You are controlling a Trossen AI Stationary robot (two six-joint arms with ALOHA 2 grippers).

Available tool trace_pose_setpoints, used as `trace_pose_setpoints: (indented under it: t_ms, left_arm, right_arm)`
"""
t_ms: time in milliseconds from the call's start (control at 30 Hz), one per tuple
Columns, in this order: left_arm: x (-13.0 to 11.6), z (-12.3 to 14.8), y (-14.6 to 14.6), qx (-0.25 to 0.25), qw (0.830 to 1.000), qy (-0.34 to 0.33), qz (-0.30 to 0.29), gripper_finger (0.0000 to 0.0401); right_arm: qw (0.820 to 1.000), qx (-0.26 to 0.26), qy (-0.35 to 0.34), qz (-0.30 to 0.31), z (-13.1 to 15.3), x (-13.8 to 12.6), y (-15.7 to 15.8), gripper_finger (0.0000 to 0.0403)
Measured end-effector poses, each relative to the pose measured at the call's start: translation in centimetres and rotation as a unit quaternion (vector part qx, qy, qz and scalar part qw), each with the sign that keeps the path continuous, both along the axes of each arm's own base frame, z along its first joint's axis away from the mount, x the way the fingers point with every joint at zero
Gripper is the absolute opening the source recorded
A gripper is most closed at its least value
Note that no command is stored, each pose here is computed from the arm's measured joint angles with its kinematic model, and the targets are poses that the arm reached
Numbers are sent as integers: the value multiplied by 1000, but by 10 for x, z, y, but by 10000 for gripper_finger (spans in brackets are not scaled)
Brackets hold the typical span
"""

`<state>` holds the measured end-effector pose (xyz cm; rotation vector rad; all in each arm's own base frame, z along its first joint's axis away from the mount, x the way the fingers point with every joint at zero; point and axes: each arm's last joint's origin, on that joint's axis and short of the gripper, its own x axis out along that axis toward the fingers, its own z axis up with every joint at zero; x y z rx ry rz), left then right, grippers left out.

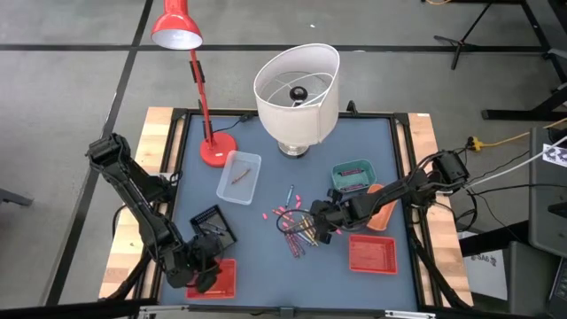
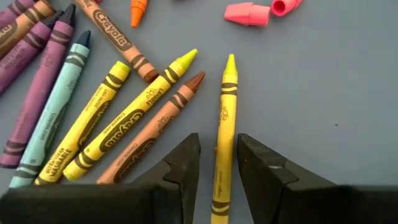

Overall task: Sort crayons
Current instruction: Put the yellow crayon into the orange bin

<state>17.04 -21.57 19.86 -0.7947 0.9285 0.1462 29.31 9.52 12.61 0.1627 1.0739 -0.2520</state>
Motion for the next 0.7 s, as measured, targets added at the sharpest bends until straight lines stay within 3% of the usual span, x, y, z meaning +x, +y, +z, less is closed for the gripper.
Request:
trace_pose_setpoints:
  t_ms: [133, 467, 700]
  left_arm:
    - [5, 2, 3, 52, 997, -49, -2, 85]
    - [32, 5, 28, 217, 970, -109, -31, 86]
    - [55, 6, 57, 331, 936, -102, -57, 86]
  right_arm:
    - [1000, 1, 2, 1, 0, 0, 0, 103]
    - [1000, -2, 2, 0, 0, 0, 0, 14]
    - [1000, -8, 0, -3, -1, 0, 0, 17]
